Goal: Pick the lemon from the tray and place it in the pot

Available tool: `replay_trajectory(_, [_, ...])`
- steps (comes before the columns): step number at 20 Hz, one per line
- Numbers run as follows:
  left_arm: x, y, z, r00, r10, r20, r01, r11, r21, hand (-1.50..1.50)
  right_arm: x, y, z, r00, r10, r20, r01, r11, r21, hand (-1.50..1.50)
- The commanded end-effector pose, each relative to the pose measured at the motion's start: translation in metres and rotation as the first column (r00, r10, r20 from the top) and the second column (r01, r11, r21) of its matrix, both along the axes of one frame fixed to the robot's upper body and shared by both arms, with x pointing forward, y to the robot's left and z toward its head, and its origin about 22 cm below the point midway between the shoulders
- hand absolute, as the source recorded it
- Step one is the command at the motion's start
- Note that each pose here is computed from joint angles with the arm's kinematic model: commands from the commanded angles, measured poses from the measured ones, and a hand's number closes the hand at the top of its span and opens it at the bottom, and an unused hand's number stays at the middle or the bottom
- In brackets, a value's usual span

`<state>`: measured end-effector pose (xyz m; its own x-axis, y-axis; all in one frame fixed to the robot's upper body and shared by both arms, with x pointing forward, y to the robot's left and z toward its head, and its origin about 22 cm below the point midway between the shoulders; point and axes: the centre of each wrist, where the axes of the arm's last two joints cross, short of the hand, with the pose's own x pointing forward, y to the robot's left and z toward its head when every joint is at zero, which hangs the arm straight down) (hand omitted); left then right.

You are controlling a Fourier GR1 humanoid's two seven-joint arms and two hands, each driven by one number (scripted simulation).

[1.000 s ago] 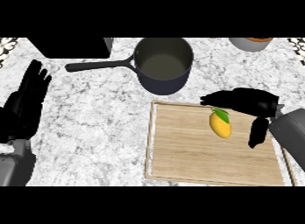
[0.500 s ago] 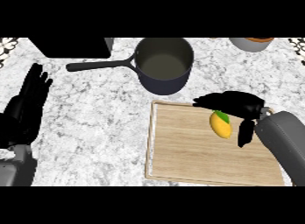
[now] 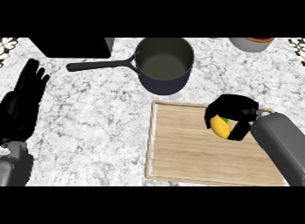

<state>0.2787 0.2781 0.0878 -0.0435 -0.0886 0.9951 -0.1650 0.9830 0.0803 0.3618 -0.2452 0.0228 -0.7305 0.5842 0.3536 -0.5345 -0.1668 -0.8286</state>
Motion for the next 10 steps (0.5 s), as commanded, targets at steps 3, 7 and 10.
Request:
replay_trajectory(3, [0.005,0.002,0.001,1.0,-0.004,0.001,0.004,1.0,-0.011,0.0,0.002,0.009,-0.014,0.999,0.053,-0.009,-0.052,0.999,0.014,1.5])
replay_trajectory(7, [-0.002,-0.004,-0.012,1.0,-0.007,0.002,0.006,1.0,0.006,0.0,-0.001,-0.012,-0.005,0.998,0.068,0.011,-0.068,0.998,0.017,1.5])
replay_trajectory(10, [0.017,0.008,-0.015,1.0,0.004,0.004,-0.004,1.0,0.001,0.0,0.006,0.0,-0.01,0.998,0.055,0.027,-0.056,0.998,0.036,1.5])
